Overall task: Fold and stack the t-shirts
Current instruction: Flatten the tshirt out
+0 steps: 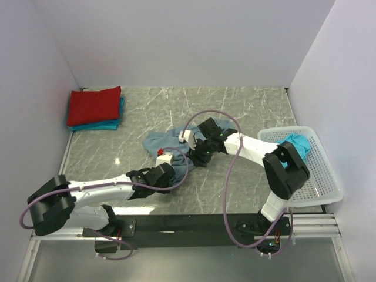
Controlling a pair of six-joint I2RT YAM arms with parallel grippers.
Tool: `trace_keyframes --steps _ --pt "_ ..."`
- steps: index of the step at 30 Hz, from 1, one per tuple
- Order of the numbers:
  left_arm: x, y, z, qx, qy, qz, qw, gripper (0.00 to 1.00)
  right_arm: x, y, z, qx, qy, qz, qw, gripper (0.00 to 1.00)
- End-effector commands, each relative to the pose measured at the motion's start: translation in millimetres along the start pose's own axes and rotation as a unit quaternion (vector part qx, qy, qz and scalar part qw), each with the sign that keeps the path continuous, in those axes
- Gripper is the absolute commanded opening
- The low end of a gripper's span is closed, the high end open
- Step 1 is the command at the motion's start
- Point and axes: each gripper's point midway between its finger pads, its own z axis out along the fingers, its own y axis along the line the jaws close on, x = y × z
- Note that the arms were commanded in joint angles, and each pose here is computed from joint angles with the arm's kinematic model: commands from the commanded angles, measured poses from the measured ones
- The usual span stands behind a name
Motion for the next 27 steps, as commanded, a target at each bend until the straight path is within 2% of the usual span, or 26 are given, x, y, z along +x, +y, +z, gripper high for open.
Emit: trace_keyframes --steps 1,5,8,9,11,12,15,19,22,27 --pt "-15 -8 -13 0.025 -0.031 -0.018 0.999 0.21 -17 -23 1 0.036 0.009 -0.001 0.999 0.58" --pt "-20 -7 -21 0.032 -0.043 -0.027 0.998 0.18 -6 -14 17 0.019 0.043 -0.009 0.999 0.54" --pt "-20 -6 -23 0.036 -0.047 -0.031 0.998 0.17 -1 -12 19 0.019 0.056 -0.011 0.998 0.47" --pt "-21 -5 -24 0.036 -0.049 -0.033 0.998 0.16 -1 -11 19 0.018 0.058 -0.010 0.998 0.37" --pt "-21 -4 -26 0.034 -0.051 -0.035 0.997 0.13 -6 -14 15 0.024 0.060 -0.006 0.998 0.26" --pt "-24 -3 -28 0.033 -0.055 -0.036 0.997 0.12 -4 -13 10 0.022 0.067 -0.001 0.998 0.16" --pt "-29 -1 -35 0.028 -0.060 -0.034 0.997 0.06 -20 -10 -13 0.026 0.042 -0.005 0.999 0.00" --pt "-69 -5 -69 0.033 -0.115 -0.036 0.992 0.01 -47 -2 -74 0.047 -0.013 -0.033 0.998 0.00" --pt "-106 -10 -107 0.051 -0.166 -0.027 0.984 0.01 -64 8 -123 0.065 -0.052 -0.071 0.994 0.00" --pt "-158 -32 -180 0.133 -0.246 0.010 0.960 0.01 -97 24 -203 0.132 -0.131 -0.122 0.975 0.00"
